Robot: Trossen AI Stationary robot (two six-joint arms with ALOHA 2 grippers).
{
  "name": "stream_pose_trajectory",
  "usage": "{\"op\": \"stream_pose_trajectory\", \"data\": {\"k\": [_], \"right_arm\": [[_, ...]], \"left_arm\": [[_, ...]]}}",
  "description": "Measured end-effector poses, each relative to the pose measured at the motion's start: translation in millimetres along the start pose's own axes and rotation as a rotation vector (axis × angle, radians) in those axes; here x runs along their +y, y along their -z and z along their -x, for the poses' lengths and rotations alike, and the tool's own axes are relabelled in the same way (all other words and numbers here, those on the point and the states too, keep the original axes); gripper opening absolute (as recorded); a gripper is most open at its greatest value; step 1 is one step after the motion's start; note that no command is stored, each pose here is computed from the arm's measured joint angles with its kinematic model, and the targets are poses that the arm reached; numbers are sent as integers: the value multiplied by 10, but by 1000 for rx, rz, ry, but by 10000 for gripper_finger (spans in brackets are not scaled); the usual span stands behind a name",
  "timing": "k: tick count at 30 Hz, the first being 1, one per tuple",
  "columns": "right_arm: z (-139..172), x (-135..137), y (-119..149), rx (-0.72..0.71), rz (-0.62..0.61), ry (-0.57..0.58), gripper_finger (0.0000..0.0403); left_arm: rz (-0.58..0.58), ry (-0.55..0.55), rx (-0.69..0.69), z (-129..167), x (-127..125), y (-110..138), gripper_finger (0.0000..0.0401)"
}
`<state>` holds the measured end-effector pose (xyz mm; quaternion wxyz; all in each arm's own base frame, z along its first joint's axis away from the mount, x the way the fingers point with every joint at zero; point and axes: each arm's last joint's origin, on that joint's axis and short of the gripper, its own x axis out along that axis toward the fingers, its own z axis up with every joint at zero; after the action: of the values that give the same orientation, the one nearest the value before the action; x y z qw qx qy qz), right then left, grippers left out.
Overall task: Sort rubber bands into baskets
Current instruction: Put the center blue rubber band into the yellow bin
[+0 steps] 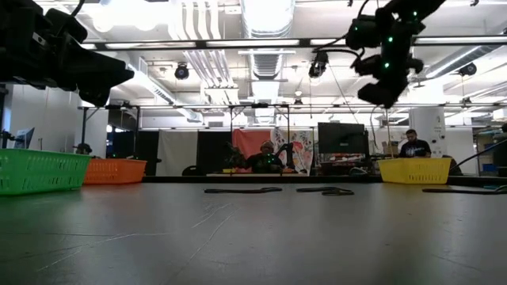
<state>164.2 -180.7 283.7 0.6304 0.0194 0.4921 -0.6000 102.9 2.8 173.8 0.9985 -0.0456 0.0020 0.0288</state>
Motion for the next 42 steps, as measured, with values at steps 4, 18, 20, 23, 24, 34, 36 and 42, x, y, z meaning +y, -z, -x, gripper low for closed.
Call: {"op": "stream_pose_trajectory", "data": {"k": [4,18,20,23,24,34,36,42], "right_arm": [[39,-91,-13,67,-86,1,12],[-542,345,217,309,48,76,12],[-676,411,257,368,116,74,12],[-873,476,298,456,142,11,12],[-941,495,310,489,139,-30,12],[-1232,520,229,536,30,-151,13],[-1237,513,221,533,24,-153,13],[-1170,426,194,515,-12,-132,17]], "left_arm": [[0,0,1,0,0,0,115],[0,0,1,0,0,1,115],[0,0,1,0,0,1,115],[0,0,0,0,0,-1,115],[0,0,1,0,0,1,115],[0,0,0,0,0,0,115],[0,0,0,0,0,0,115],[0,0,0,0,0,-1,115]]}}
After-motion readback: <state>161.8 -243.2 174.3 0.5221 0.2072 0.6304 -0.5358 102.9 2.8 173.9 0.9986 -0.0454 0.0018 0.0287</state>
